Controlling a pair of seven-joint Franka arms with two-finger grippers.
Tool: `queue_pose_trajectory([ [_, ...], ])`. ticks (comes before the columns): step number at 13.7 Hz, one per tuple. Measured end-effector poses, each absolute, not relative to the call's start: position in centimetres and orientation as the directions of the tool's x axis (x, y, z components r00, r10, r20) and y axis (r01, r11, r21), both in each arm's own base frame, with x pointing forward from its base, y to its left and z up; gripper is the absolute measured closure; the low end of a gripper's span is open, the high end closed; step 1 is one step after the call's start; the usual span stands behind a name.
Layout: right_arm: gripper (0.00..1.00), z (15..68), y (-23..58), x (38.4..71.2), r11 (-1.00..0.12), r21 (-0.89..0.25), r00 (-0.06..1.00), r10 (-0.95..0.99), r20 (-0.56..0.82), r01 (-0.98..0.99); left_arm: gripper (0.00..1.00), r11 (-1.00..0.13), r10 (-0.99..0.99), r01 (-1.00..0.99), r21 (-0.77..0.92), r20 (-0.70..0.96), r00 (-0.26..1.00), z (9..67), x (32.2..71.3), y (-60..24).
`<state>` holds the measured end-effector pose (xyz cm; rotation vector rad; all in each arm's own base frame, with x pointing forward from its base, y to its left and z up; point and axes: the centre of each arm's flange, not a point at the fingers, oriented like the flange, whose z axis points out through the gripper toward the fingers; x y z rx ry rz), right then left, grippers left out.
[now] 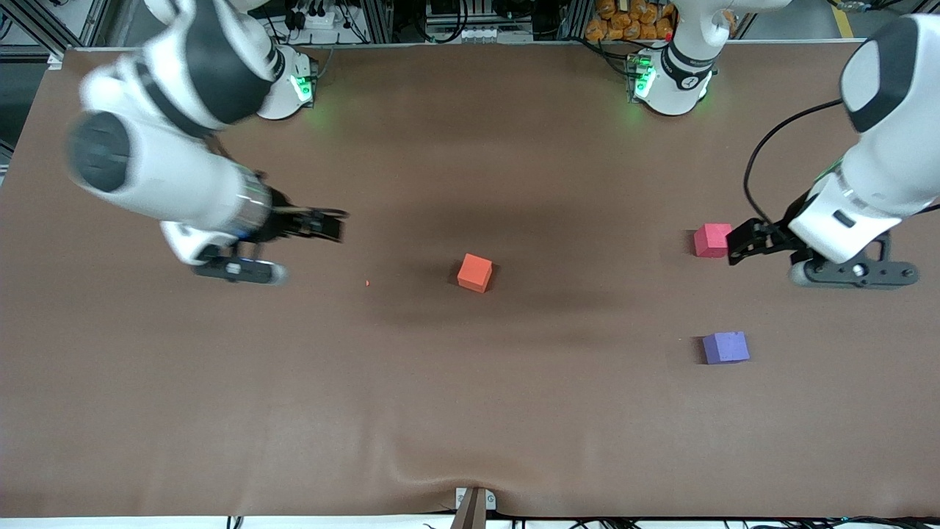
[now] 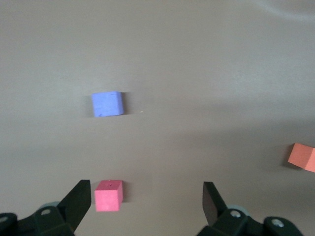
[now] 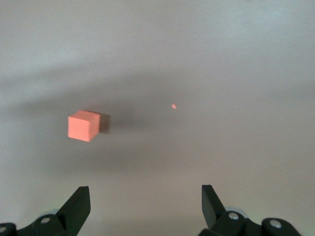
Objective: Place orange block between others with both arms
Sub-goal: 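Set the orange cube down, open the right gripper while the left gripper approaches, then grasp the orange cube with the left gripper while the right gripper withdraws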
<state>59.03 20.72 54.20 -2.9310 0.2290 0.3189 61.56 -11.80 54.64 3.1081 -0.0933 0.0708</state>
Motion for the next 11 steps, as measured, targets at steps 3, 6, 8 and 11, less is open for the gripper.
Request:
queue_pose_trajectory([
  [3,0.00,57.6,12.5,58.7,-0.970,-0.170,0.966,-0.134,-0.220,-0.173,0.00,-0.999,-0.008,-0.010,0.037,0.029,1.000,51.9,62.2,-16.2],
  [6,0.00,59.6,5.9,57.8,-0.990,-0.100,0.979,-0.077,-0.189,-0.098,0.00,-0.998,0.048,0.047,0.047,0.029,0.998,49.6,62.3,-22.2],
  [8,0.00,60.0,3.8,57.5,-0.994,-0.088,0.982,-0.050,-0.182,-0.067,0.00,-0.996,0.055,0.051,0.067,0.054,0.997,47.6,62.3,-26.4],
  [11,0.00,60.0,-0.9,57.5,-0.994,-0.074,0.982,-0.072,-0.176,-0.086,0.00,-0.994,0.070,0.065,0.090,0.062,0.996,43.8,61.3,-34.1],
])
